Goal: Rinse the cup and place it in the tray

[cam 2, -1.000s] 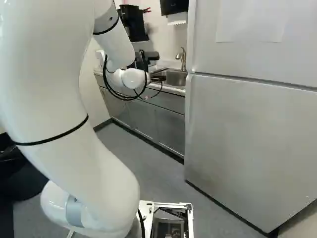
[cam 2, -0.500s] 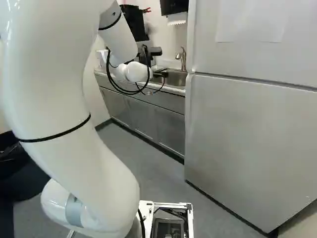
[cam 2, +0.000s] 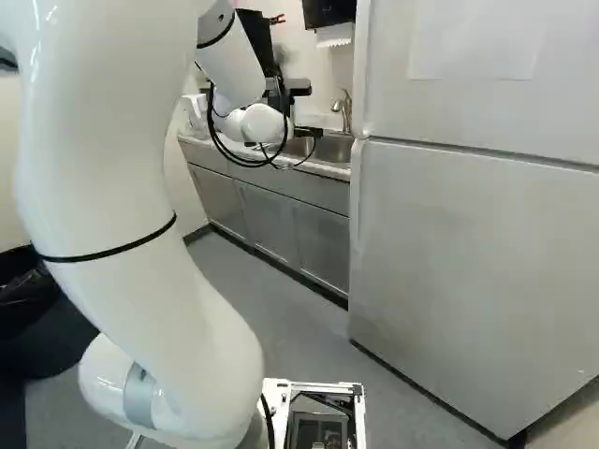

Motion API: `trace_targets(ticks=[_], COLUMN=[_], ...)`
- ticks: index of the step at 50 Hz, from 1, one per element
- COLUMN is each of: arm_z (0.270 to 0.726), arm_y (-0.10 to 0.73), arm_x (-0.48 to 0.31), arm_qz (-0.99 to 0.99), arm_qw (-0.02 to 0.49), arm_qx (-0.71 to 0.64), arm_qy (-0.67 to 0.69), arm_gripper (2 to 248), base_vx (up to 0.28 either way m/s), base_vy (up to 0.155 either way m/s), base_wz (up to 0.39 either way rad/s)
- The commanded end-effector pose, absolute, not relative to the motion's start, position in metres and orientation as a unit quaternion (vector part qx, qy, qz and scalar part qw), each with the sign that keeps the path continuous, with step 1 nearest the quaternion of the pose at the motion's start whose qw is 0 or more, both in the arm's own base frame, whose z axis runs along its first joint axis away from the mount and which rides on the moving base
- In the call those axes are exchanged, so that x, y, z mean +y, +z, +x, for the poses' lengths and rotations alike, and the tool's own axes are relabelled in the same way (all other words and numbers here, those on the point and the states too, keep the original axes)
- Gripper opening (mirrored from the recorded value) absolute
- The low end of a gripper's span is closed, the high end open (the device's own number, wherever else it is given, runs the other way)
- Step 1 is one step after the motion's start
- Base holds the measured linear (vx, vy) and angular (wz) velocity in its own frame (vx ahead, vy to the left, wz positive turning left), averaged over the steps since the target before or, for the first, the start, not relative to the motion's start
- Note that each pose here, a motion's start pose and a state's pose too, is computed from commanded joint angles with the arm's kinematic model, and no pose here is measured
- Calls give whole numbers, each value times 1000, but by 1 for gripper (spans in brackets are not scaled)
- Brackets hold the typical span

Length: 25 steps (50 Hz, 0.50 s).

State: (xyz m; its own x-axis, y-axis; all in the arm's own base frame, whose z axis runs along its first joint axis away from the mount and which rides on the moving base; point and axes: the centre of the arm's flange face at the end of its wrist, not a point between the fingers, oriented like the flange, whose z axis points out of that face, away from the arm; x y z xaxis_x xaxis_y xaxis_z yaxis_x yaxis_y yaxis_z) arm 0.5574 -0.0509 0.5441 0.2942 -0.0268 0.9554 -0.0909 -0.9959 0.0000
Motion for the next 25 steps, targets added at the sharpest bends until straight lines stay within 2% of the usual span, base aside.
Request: trace_targets(ticks=[25], arm_z=[575], arm_y=[571], arm_x=[-64], arm_qz=[787], arm_qw=[34], arm_qx=[-44], arm_qy=[615], arm_gripper=[247], base_vx=[0], base_vy=[0], base_wz=[0])
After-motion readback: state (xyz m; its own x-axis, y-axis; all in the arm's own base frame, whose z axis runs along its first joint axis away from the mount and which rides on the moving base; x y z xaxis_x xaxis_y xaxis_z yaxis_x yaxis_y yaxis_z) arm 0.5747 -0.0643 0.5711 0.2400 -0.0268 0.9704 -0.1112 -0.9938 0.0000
